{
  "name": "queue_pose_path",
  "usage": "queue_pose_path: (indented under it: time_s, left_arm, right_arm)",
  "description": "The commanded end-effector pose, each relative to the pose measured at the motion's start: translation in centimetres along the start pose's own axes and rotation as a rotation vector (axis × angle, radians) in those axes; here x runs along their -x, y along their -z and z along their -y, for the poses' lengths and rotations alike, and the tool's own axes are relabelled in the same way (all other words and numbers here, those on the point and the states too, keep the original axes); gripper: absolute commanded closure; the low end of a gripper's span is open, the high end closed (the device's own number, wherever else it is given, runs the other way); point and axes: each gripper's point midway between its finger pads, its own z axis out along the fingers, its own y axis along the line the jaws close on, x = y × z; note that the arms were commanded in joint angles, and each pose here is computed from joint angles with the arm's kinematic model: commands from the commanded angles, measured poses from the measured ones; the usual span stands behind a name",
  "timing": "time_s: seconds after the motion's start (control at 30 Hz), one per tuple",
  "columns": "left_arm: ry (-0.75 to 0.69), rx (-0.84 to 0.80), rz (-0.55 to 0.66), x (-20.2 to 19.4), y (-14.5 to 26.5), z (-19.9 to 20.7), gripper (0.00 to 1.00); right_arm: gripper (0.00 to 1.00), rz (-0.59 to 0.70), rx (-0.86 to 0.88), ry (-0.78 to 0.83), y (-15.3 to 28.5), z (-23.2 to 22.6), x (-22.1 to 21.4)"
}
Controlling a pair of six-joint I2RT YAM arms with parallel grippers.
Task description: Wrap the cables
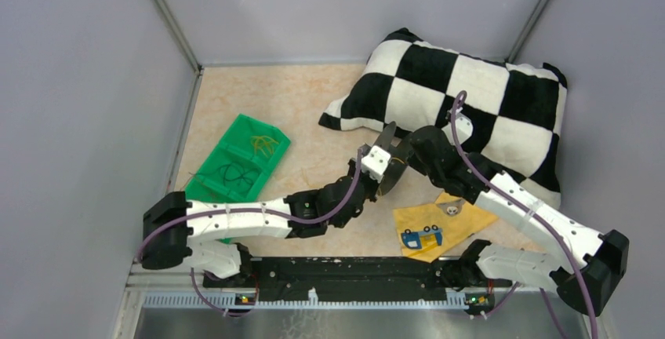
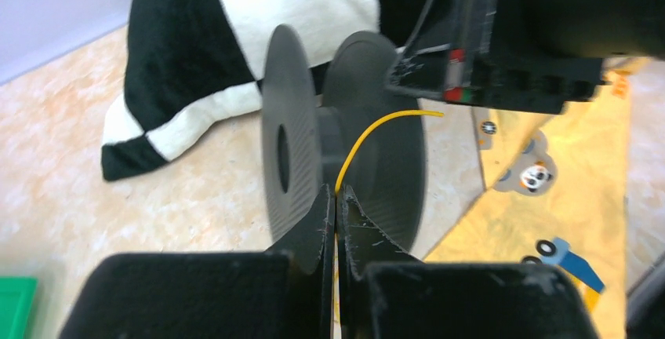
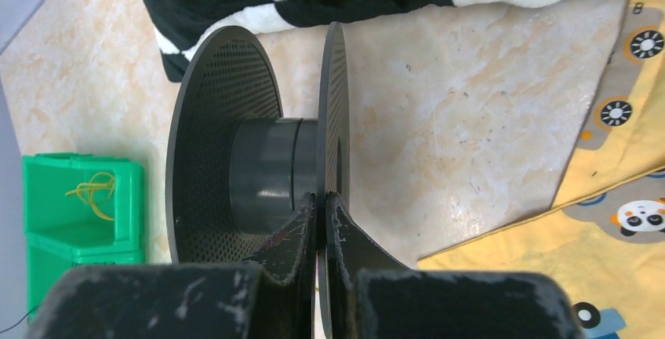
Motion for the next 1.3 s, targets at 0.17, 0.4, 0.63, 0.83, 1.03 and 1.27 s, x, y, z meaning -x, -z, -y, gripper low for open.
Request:
queue_pose_path:
  time_s: [0.17,0.4,0.63,0.83,1.03,1.27]
  left_arm:
    - [-0.053,0.278,-0.010,-0.4,-2.3,-2.6,1.00]
    - [-0.126,0.240,-0.003,-0.8,-3.0,-2.0,1.00]
    - [-0.066,0.132,0.035,0.5,-2.1,-1.5,1.00]
    - [-0.028,0.056,0.010,1.2,-1.9,-0.2,1.00]
    - [0.007,0.073,-0.014,1.6,-1.9,-0.2,1.00]
    - [0.020,0.153,-0.050,0.3,-1.9,-1.4,1.00]
  right_arm:
    - [1.00,0.090,0.024,-0.029,1.3,-1.6,3.0]
    - [0.85,0.075,0.052,-0.046,1.3,-1.9,2.7]
    - [0.59,0.077,0.115,-0.079,1.9,-2.2,2.7]
    - [0.56,0.057,0.135,-0.080,1.6,-2.5,2.0]
    - [0.49,0.032,0.176,-0.080,1.5,-3.1,1.3]
    - [0.47,0.064,0.240,-0.098,3.2,-2.5,2.2]
